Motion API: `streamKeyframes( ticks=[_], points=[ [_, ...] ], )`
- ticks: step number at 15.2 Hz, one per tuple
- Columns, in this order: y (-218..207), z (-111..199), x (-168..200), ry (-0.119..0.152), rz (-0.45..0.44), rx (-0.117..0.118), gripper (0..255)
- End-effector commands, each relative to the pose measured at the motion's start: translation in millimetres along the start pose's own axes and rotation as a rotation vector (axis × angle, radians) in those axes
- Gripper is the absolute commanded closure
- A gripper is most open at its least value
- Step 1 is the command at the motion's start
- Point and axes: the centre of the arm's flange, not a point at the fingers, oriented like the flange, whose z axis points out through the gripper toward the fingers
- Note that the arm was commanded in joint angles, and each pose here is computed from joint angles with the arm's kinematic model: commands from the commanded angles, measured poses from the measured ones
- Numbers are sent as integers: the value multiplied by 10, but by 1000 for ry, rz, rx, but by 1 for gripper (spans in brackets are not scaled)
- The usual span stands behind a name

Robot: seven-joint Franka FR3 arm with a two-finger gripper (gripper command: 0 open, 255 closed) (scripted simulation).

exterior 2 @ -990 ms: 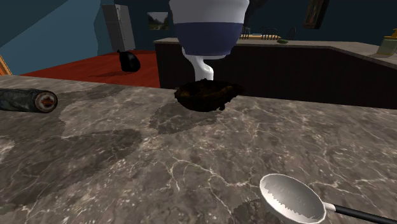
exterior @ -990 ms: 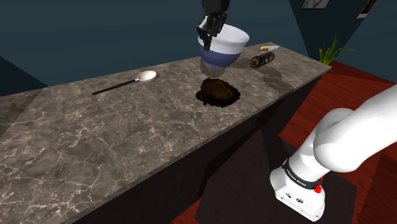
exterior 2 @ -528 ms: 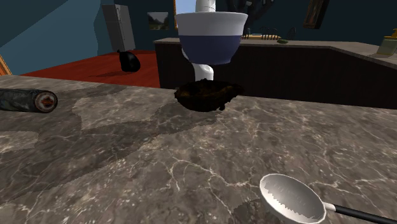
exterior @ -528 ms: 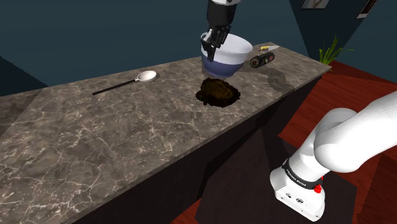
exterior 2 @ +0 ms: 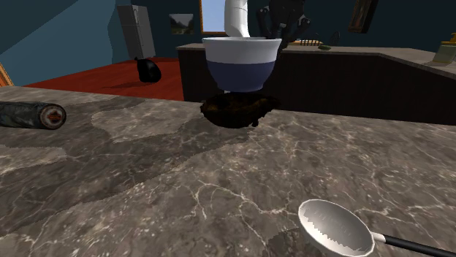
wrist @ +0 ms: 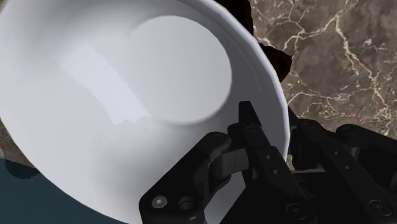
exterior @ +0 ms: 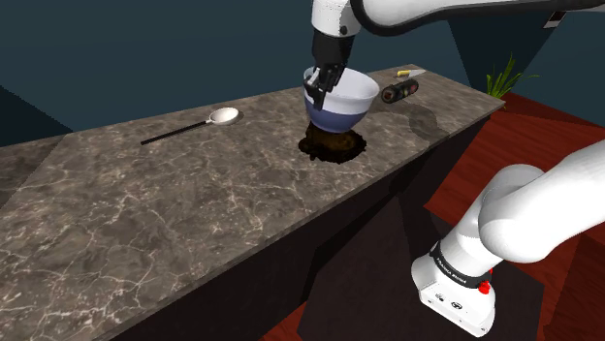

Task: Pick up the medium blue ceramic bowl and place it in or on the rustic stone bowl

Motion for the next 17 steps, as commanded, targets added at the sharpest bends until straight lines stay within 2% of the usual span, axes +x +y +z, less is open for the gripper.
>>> streamKeyframes(
  ticks=[1,5,12,13,17],
  points=[
    [-17,96,-6,2,0,0,255],
    [-53,278,-27,2,0,0,255],
    [-53,278,-27,2,0,0,255],
    [-53,278,-27,2,0,0,0],
    [-53,278,-26,2,0,0,0]
  ],
)
